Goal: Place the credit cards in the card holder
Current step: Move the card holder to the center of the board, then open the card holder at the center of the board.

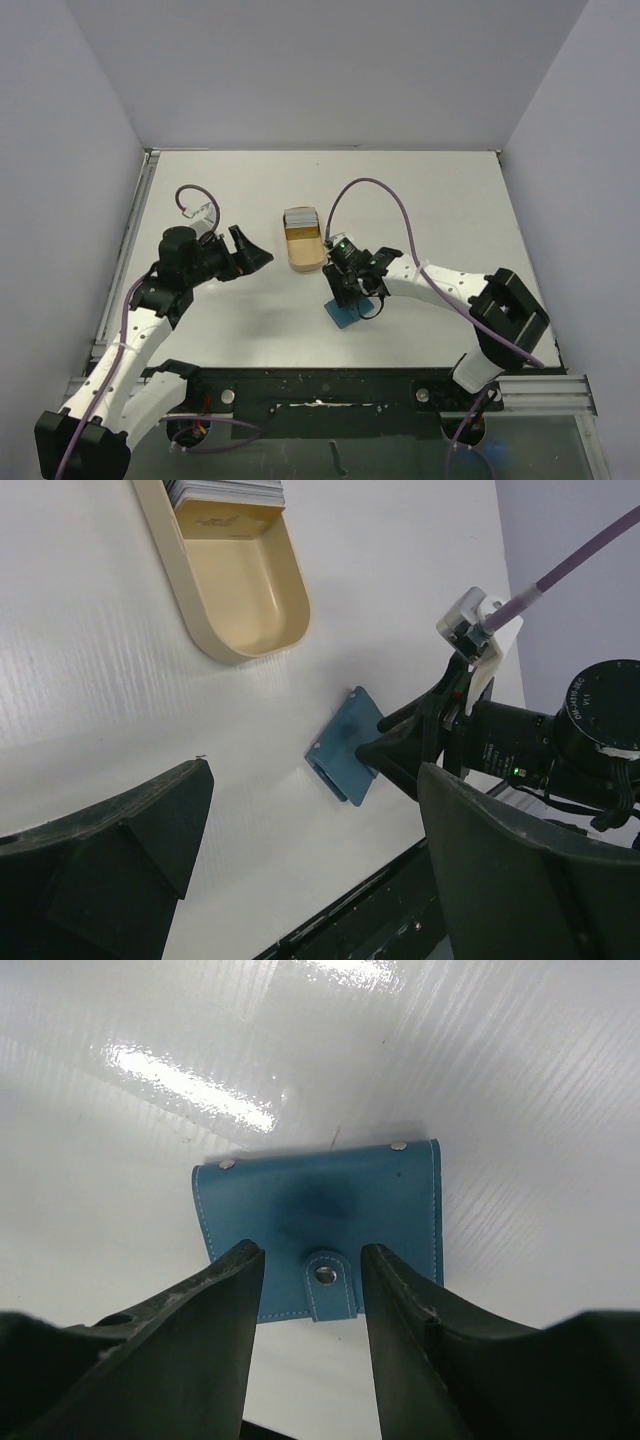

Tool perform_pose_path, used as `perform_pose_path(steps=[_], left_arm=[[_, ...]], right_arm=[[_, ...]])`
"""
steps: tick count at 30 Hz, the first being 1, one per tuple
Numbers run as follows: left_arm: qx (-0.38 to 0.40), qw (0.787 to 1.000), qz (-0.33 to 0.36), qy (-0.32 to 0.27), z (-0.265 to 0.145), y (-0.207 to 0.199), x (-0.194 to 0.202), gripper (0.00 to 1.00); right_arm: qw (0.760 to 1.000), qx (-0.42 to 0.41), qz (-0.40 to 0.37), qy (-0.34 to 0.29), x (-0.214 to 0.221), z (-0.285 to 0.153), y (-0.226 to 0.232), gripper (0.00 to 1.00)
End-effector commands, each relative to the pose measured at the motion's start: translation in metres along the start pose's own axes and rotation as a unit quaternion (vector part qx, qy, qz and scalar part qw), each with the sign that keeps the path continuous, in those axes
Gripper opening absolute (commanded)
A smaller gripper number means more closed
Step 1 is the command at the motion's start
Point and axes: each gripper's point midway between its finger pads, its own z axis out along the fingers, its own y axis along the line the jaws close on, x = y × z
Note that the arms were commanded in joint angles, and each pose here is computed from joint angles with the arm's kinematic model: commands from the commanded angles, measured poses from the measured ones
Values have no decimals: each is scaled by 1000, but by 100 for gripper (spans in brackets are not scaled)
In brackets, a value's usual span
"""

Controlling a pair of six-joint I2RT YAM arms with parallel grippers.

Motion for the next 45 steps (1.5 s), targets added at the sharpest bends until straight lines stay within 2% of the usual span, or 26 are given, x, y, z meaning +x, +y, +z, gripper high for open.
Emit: perform_pose_path(steps=[1, 6, 14, 17, 21, 25, 27, 33, 39, 41, 45], left_arm=[[27, 1000, 3, 3, 1, -10, 2, 84], [33, 999, 4, 9, 0, -12, 6, 84], [18, 998, 7, 56, 5, 2, 30, 83], [13, 998, 6, 64, 6, 7, 36, 83], [4, 997, -2, 78, 10, 11, 41, 81], [-7, 995, -13, 99, 15, 16, 49, 77], [-11, 994, -15, 109, 18, 17, 54, 76], [-15, 992, -14, 127, 23, 15, 61, 74], [-8, 991, -26, 129, 27, 9, 64, 71], [-2, 992, -29, 123, 28, 6, 64, 70], [32, 993, 14, 113, 27, -6, 67, 70]], right_arm=[[1000, 3, 4, -21, -2, -17, 0, 45], [1000, -1, -4, -6, 9, -12, 3, 45], [999, 23, -20, 24, 28, 7, -3, 45], [999, 20, -27, 38, 35, 13, -1, 41], [999, 15, -36, 34, 33, 12, 2, 29], [999, 11, -44, 14, 20, 6, 6, 15], [999, 6, -49, 3, 14, 5, 8, 12], [997, -5, -73, -20, 1, 0, 13, 10], [993, -38, -91, -59, -17, -14, 28, 0], [990, -57, -99, -78, -24, -21, 36, 0], [983, -76, -110, -127, -38, -36, 43, 0]])
